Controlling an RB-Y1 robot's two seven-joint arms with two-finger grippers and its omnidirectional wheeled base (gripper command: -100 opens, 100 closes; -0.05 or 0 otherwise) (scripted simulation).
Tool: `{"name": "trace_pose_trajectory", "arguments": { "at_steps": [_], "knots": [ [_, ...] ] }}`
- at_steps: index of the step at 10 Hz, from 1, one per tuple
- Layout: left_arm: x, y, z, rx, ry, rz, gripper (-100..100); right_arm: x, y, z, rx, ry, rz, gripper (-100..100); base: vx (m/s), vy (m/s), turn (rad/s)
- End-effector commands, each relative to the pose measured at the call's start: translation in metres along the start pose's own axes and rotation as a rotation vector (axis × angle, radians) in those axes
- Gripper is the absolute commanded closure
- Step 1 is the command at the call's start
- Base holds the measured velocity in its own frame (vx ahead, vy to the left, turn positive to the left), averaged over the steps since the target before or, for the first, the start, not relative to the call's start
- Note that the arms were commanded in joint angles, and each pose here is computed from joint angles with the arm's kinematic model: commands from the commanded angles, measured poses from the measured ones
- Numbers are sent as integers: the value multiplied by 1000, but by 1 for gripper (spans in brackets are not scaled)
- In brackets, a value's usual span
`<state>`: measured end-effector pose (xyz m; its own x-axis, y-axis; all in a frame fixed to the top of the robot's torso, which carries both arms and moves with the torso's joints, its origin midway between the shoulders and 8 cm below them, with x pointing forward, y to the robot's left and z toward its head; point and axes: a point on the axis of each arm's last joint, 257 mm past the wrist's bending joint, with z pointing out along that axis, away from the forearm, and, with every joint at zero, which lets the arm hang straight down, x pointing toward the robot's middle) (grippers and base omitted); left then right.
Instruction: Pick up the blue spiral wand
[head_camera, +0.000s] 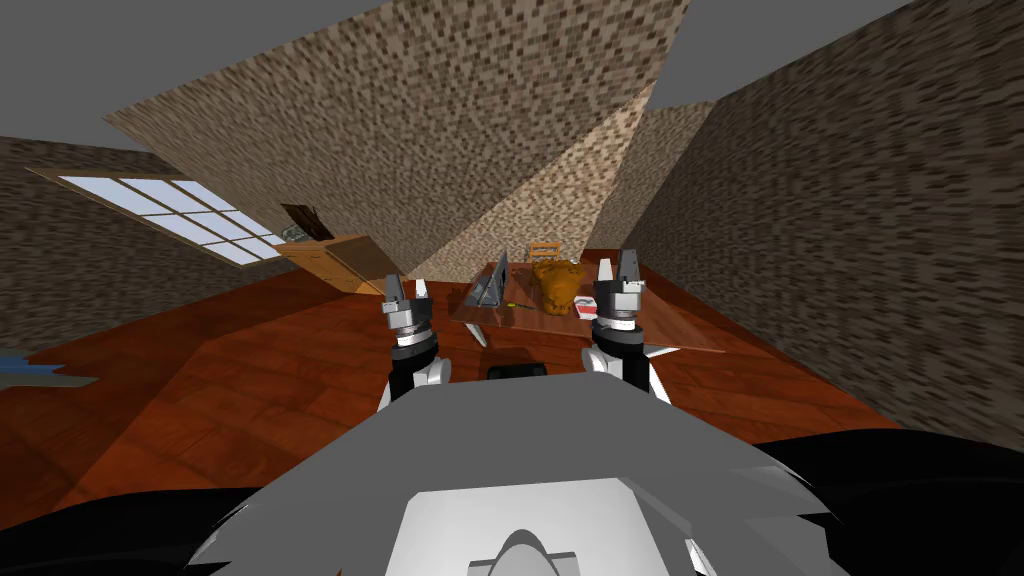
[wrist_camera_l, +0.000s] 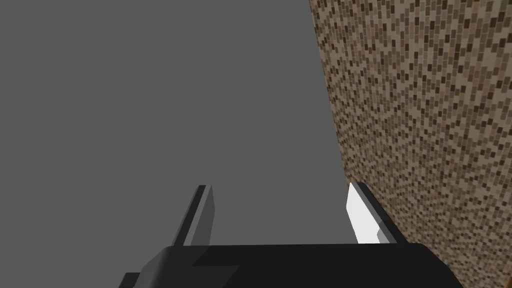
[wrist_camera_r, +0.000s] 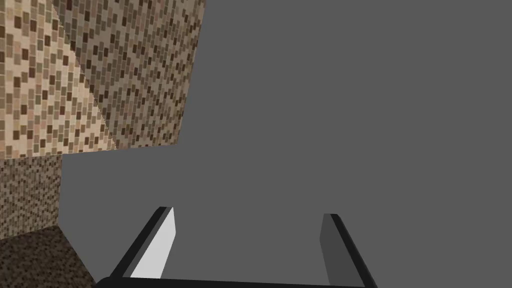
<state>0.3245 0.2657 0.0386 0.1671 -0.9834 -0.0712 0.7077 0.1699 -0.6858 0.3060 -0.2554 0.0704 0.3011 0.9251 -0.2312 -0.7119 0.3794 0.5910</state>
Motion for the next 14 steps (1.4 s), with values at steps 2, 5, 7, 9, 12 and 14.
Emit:
{"name": "trace_pose_trajectory", "arguments": {
  "at_steps": [2, 5, 7, 9, 12, 14],
  "knots": [
    [0, 0, 0, 0, 0, 0, 0, 20, -14, -12, 44, 93, -26, -100, -69, 51, 9],
    [0, 0, 0, 0, 0, 0, 0, 48, -41, -38, 129, 219, -62, -100, -85, 75, 55],
    [0, 0, 0, 0, 0, 0, 0, 68, -67, -66, 212, 318, -88, -100, -86, 89, 128],
    [0, 0, 0, 0, 0, 0, 0, 79, -81, -86, 256, 386, -105, -100, -84, 74, 102],
    [0, 0, 0, 0, 0, 0, 0, 98, -109, -131, 355, 517, -134, -100, -32, 69, 146],
    [0, 0, 0, 0, 0, 0, 0, 113, -136, -183, 458, 647, -161, -100, -9, 61, 237]
  ]
}}
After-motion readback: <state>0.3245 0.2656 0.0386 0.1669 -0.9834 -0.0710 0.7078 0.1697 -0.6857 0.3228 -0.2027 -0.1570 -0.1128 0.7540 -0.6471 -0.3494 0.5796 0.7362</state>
